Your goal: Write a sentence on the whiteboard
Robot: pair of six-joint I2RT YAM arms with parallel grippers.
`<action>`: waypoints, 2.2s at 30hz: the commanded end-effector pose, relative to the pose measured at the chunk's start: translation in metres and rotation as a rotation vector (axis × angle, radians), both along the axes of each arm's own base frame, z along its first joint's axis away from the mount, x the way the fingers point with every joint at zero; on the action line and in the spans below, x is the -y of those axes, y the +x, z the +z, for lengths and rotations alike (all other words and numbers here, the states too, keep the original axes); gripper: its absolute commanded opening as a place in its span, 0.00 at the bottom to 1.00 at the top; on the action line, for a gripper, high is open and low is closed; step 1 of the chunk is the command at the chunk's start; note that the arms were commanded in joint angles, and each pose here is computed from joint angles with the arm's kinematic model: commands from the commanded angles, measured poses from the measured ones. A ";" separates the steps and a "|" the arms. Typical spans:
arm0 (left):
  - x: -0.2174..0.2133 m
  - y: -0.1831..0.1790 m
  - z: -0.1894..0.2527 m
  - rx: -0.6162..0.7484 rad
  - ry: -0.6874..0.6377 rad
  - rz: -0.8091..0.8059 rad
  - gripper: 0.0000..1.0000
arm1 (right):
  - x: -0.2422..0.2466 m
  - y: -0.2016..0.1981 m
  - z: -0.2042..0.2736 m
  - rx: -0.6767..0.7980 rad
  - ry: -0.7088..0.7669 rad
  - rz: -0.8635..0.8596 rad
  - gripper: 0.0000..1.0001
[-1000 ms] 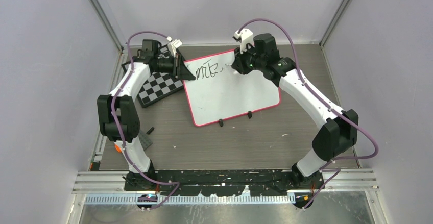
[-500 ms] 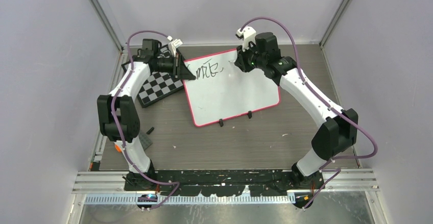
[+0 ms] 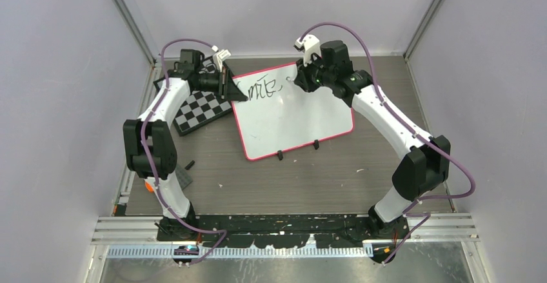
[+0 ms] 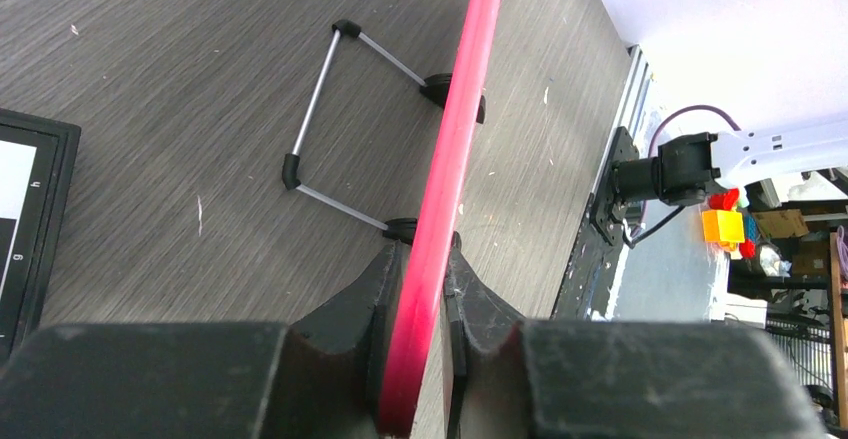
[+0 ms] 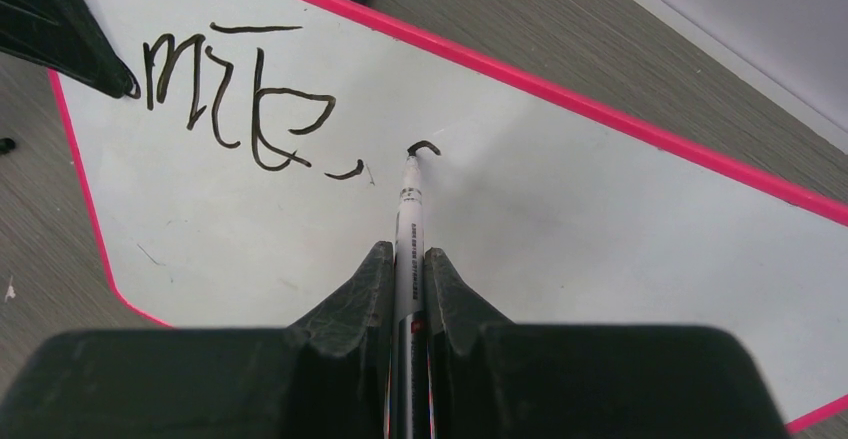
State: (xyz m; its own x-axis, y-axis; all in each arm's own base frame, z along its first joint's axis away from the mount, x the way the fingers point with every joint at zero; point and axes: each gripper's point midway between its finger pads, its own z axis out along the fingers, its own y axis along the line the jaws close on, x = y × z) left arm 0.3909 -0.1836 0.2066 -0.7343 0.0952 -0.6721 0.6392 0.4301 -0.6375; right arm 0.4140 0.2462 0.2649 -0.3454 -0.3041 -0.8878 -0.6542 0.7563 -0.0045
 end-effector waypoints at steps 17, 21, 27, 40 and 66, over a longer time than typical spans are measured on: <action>-0.004 0.014 0.004 0.050 0.038 0.020 0.00 | 0.030 -0.006 -0.006 0.007 -0.103 -0.064 0.00; -0.003 0.014 0.004 0.054 0.040 0.016 0.00 | 0.023 -0.015 -0.011 -0.022 -0.093 -0.018 0.00; -0.001 0.012 0.003 0.055 0.044 0.011 0.00 | 0.004 -0.024 -0.005 -0.048 -0.046 0.071 0.00; -0.001 0.010 0.004 0.059 0.044 -0.009 0.00 | 0.025 -0.002 0.037 0.030 0.101 -0.026 0.00; -0.001 0.011 -0.001 0.054 0.052 -0.015 0.00 | 0.052 0.019 0.015 0.031 -0.035 -0.132 0.00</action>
State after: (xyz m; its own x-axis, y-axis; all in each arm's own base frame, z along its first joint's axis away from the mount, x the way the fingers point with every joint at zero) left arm 0.3888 -0.1883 0.2096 -0.7206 0.1232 -0.6824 0.6661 0.3964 -0.6318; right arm 0.4230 0.2140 0.2611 -0.3963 -0.2828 -0.8735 -0.6095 0.7925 0.0199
